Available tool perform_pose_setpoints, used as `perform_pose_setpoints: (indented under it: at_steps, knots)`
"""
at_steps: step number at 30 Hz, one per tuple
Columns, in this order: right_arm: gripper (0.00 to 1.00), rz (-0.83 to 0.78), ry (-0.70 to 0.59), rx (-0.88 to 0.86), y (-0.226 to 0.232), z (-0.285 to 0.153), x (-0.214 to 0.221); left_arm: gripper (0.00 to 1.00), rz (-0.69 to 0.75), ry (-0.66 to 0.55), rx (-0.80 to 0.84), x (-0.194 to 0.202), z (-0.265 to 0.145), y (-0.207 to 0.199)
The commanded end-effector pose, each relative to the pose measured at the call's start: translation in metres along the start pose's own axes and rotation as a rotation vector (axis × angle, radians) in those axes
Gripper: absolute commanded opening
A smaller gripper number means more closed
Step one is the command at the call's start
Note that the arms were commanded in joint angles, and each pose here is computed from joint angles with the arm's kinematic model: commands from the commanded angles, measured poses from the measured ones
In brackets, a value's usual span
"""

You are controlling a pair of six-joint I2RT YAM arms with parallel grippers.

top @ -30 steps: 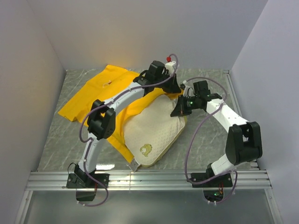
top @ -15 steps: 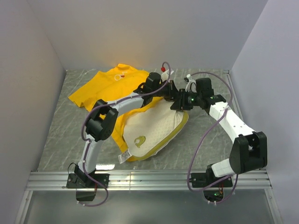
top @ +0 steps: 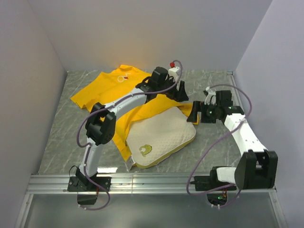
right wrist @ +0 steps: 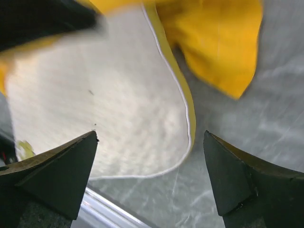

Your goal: Put the pillow into the pillowcase

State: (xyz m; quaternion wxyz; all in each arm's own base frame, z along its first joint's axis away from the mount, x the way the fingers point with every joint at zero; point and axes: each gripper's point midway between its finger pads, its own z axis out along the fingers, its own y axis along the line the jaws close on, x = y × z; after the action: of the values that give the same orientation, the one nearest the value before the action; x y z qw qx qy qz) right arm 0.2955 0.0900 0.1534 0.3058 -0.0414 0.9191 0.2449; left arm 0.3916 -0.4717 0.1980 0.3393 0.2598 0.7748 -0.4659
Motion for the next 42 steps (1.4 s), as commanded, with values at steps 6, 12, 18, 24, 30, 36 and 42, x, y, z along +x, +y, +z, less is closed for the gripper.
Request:
perform_pose_setpoints:
  at_steps: [6,12,18,24,30,36,42]
  knots:
    - [1.0,0.195,0.297,-0.063,-0.029,0.039,0.074,0.72,0.541,0.245,-0.352,0.017,-0.071,0.056]
    - [1.0,0.276,0.402,-0.147,-0.022,0.051,0.089,0.73,0.671,0.438,-0.497,0.072,-0.103,0.1]
    - [0.65,0.3,0.385,-0.204,-0.017,0.06,0.085,0.66,0.718,0.498,-0.601,0.084,-0.11,0.129]
    - [0.01,0.302,0.337,-0.253,-0.008,0.06,0.065,0.31,0.734,0.458,-0.533,0.07,-0.106,0.11]
    - [0.0,0.301,0.278,-0.301,0.006,0.059,0.046,0.0,0.724,0.468,-0.264,0.085,-0.1,0.034]
    - [0.0,0.299,0.192,-0.368,0.029,0.052,0.022,0.0,0.573,0.497,0.348,0.124,-0.108,-0.124]
    - [0.0,0.268,0.167,-0.406,0.05,0.043,0.028,0.0,0.494,0.573,0.375,0.153,-0.106,-0.108]
